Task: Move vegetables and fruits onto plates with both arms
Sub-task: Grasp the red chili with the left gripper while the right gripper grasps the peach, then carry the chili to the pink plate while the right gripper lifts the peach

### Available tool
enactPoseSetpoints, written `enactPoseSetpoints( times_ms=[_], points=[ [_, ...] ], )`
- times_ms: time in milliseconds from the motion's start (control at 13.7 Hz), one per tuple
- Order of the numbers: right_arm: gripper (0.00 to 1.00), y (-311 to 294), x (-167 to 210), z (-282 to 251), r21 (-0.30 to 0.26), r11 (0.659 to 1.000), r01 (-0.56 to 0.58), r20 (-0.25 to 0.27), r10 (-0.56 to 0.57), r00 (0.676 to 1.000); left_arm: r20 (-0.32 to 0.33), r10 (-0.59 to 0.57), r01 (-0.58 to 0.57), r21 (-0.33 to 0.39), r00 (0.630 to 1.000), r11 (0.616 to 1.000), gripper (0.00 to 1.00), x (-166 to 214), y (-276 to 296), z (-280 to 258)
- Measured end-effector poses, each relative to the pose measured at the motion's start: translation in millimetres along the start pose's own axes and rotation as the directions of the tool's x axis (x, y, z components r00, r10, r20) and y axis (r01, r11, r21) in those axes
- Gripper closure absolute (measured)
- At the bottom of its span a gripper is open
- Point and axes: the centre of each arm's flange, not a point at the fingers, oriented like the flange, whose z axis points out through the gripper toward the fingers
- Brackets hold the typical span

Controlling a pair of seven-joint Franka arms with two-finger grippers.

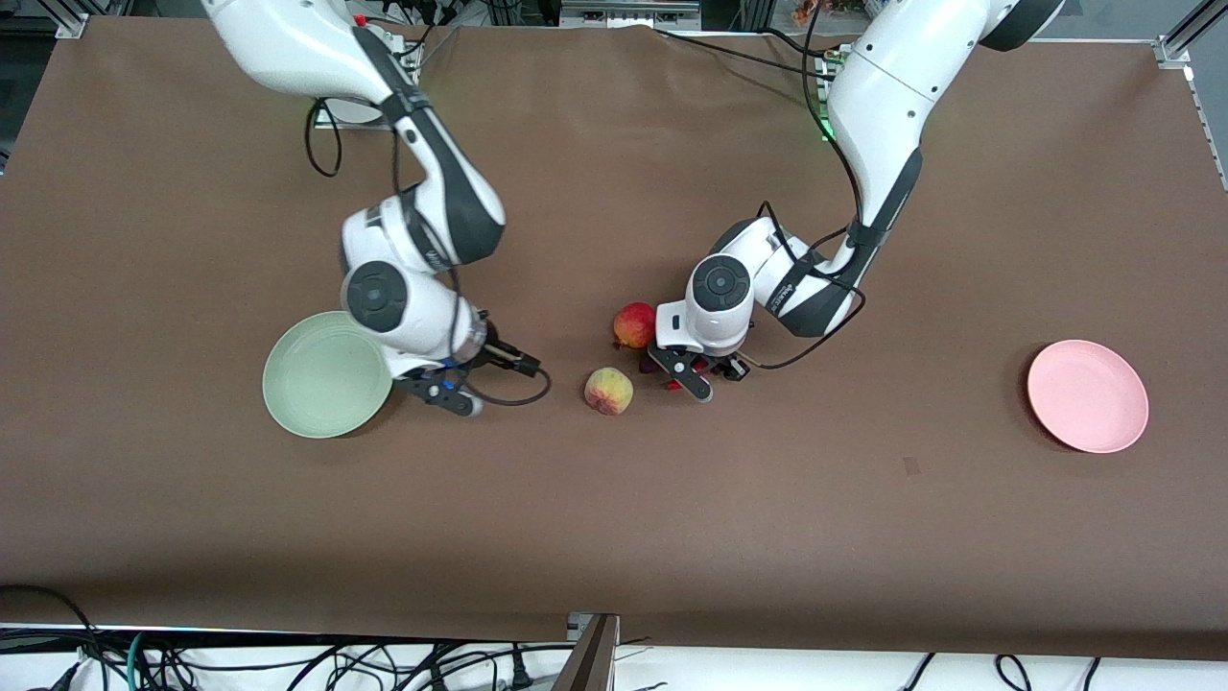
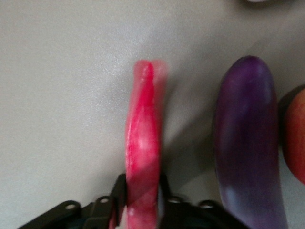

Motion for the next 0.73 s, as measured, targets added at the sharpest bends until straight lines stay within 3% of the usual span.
enactPoseSetpoints(
  times_ms=[220,366,732],
  points=[
    [0.0,-31,-21,22,0.049,0.994,-0.093,-0.034,0.095,0.995,0.133,0.038,-0.039,0.003,0.99,0.999,0.74,-20,-30,-18],
    [0.0,-52,-27,27,0.074,0.986,-0.147,-0.039,0.15,0.988,0.217,0.041,-0.038,-0.016,0.975,0.999,0.74,-50,-89,-35],
    [0.0,-80,-37,57,0.136,0.974,-0.18,-0.06,0.19,0.98,0.215,0.052,-0.028,-0.112,0.975,0.993,0.74,-172,-293,-33]
  ],
)
